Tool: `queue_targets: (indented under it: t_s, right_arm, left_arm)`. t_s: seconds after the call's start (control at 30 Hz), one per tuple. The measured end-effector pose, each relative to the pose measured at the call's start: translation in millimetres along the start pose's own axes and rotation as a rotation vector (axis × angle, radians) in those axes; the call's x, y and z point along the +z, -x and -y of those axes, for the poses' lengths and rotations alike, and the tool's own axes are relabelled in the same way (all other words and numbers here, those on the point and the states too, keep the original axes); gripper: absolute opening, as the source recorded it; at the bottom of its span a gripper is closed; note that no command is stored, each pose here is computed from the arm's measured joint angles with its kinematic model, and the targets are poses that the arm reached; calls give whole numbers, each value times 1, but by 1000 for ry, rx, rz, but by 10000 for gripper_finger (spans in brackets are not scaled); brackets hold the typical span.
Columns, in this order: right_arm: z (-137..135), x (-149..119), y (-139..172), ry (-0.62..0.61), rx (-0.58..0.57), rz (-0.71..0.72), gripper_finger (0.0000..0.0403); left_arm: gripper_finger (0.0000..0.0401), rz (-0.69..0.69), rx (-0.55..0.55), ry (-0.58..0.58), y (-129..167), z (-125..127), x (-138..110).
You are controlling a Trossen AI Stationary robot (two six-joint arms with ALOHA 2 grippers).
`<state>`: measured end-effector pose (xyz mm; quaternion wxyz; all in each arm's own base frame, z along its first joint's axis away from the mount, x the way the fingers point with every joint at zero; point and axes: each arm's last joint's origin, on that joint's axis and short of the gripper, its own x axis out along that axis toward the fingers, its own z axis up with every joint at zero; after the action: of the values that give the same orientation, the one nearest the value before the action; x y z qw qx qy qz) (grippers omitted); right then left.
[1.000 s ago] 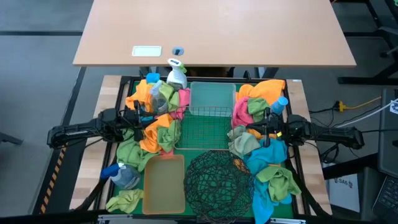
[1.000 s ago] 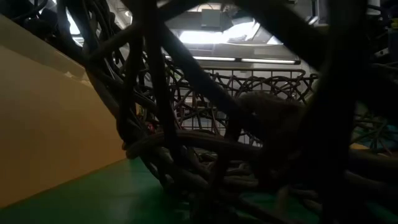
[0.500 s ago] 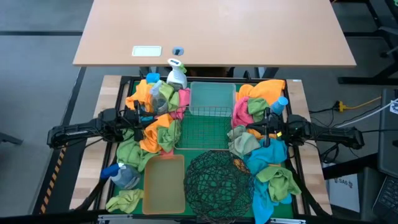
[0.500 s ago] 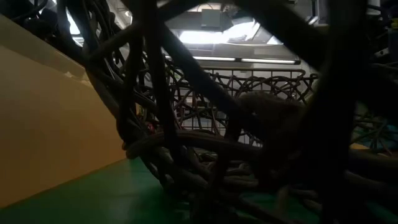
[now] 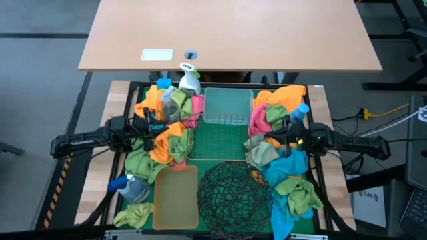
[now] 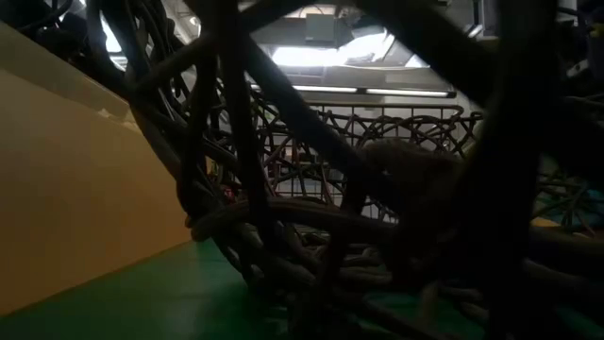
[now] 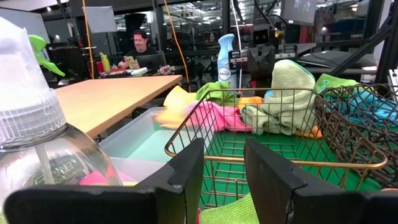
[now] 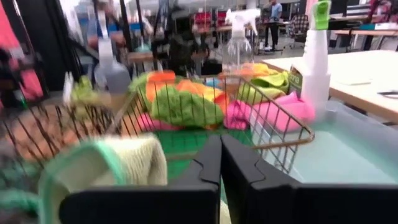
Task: Sort microfiber towel by color & place in baskets
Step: Put the light green microfiber towel into the black wire basket
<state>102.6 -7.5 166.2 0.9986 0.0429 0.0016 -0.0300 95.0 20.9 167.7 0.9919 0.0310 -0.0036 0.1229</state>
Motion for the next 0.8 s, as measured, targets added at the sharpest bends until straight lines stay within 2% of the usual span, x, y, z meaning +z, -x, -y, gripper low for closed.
queue_targets:
  t_s: [0.2, 0.3, 0.53, 0.67, 0.8]
  right_arm:
    - [-1, 12, 1, -129, 9, 122, 6]
    - [-1, 18, 2, -170, 26, 188, 21]
    - [-3, 31, 4, -176, 45, 255, 123]
    - [-5, 50, 9, -158, 65, 307, 180]
    - [-9, 74, 16, -118, 138, 355, 212]
  left_arm:
    - [110, 0, 0, 0, 0, 0, 0]
    - [110, 0, 0, 0, 0, 0, 0]
    - [110, 0, 0, 0, 0, 0, 0]
    - [110, 0, 0, 0, 0, 0, 0]
    - [110, 0, 0, 0, 0, 0, 0]
